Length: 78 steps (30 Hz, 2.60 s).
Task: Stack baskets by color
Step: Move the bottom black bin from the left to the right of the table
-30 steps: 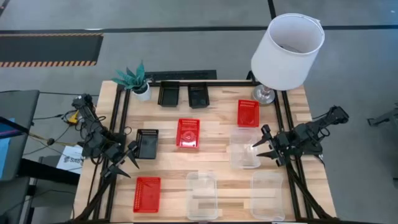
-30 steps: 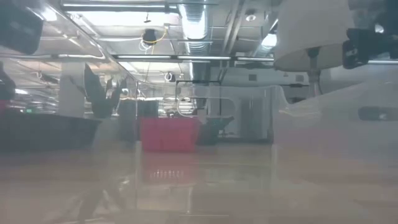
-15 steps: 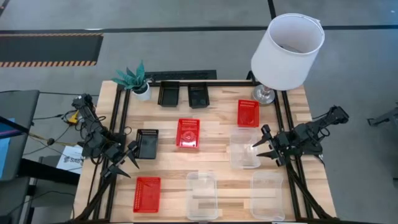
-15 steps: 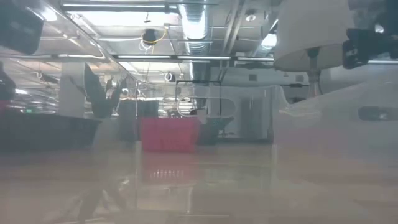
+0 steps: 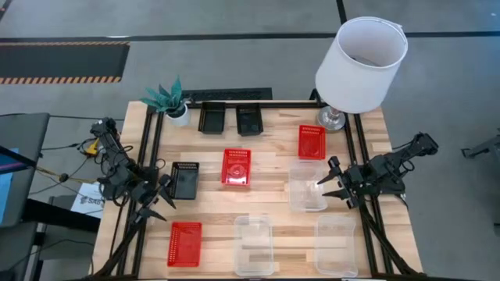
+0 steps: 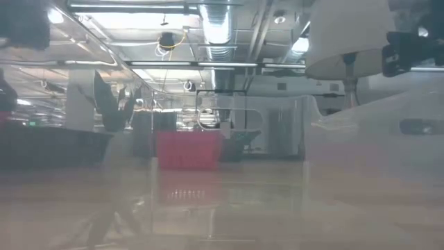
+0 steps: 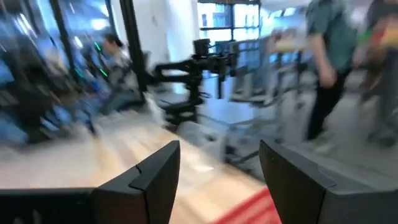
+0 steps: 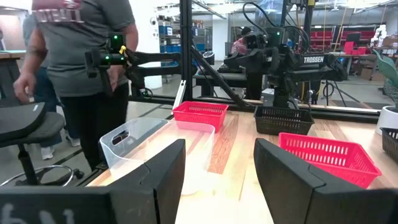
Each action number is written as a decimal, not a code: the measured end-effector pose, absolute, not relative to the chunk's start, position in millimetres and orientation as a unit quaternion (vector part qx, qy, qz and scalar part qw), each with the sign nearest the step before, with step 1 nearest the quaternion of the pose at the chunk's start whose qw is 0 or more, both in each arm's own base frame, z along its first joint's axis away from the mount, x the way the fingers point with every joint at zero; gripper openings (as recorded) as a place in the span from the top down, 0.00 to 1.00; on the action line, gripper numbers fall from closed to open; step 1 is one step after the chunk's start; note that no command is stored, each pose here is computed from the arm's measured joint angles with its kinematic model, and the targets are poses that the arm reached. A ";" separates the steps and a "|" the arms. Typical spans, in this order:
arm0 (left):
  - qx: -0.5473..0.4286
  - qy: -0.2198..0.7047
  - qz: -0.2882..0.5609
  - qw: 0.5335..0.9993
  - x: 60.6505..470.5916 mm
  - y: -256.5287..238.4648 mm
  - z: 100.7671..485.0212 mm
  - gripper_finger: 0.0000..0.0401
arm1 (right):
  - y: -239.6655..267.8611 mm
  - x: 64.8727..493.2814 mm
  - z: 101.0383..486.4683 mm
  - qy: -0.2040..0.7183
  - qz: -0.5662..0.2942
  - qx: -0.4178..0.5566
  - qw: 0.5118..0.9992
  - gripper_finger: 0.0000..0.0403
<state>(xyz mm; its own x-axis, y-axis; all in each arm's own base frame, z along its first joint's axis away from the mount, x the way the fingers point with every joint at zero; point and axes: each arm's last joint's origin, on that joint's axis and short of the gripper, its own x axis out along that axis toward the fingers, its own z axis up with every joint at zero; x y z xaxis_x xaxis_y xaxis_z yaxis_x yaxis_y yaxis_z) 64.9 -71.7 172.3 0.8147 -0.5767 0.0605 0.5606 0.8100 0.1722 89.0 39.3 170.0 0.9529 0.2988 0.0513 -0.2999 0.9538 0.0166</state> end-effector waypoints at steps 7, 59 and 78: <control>0.172 -0.079 -0.241 0.952 66.6 -69.0 173.3 0.48 | 39.3 89.1 169.9 -0.024 0.152 0.012 0.988 0.47; -0.615 -0.119 -0.021 0.779 66.8 -47.0 199.5 0.48 | 31.1 86.1 197.6 -0.142 0.128 0.243 0.951 0.47; -0.454 -0.159 0.111 0.870 92.7 -56.3 338.6 0.48 | 15.7 65.5 240.6 -0.349 0.107 0.279 0.888 0.47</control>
<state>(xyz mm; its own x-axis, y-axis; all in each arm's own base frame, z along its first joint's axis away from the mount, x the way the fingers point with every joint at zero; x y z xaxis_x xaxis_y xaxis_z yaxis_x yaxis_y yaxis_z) 92.7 -56.3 338.6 0.9252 0.3364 0.1754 -0.0480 0.5625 -0.8254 65.5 15.7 240.6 0.7338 -0.0034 0.6793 -0.3853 0.8216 0.4202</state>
